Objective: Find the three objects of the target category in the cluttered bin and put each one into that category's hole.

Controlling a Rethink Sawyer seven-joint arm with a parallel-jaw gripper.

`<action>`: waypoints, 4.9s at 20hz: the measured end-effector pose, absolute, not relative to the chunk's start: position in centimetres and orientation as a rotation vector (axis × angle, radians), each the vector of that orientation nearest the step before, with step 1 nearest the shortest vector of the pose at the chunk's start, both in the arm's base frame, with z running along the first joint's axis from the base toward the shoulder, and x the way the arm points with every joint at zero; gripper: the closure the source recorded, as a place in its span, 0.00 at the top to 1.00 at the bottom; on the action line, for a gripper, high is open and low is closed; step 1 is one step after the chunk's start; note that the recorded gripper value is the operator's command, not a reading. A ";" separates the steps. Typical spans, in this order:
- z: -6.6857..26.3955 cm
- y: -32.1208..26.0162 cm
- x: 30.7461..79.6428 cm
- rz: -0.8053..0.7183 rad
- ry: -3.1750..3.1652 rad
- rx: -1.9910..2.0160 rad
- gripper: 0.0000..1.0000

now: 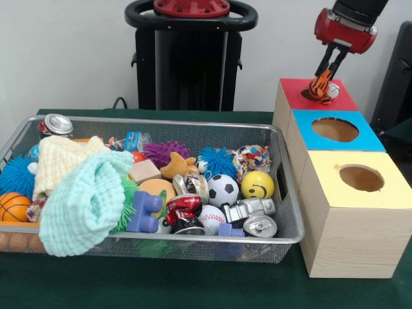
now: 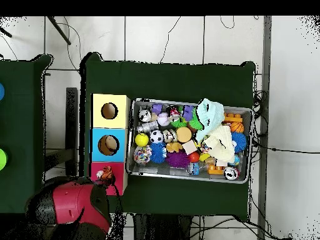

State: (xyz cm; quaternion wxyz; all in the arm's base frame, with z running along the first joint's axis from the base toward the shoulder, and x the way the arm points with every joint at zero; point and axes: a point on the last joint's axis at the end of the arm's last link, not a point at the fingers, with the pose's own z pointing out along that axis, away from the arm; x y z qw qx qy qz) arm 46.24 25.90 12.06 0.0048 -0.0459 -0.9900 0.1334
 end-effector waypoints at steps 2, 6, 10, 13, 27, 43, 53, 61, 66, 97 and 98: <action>11.6 25.5 46.9 0.424 -3.098 -0.155 0.00; 11.1 25.0 47.5 0.431 -3.092 -0.169 0.00; 11.0 24.8 47.6 0.431 -3.090 -0.176 0.00; 11.0 24.8 47.7 0.431 -3.090 -0.178 0.00; 11.0 24.5 47.1 0.428 -3.093 -0.183 0.00; 9.1 22.2 43.8 0.423 -3.138 -0.209 0.00; 8.9 22.0 43.1 0.416 -3.169 -0.207 0.00; 8.9 22.0 43.1 0.417 -3.170 -0.203 0.00; 8.9 22.5 42.9 0.416 -3.173 -0.196 0.00; 8.3 24.2 42.6 0.376 -3.190 -0.217 1.00; 8.3 24.2 42.6 0.375 -3.189 -0.217 1.00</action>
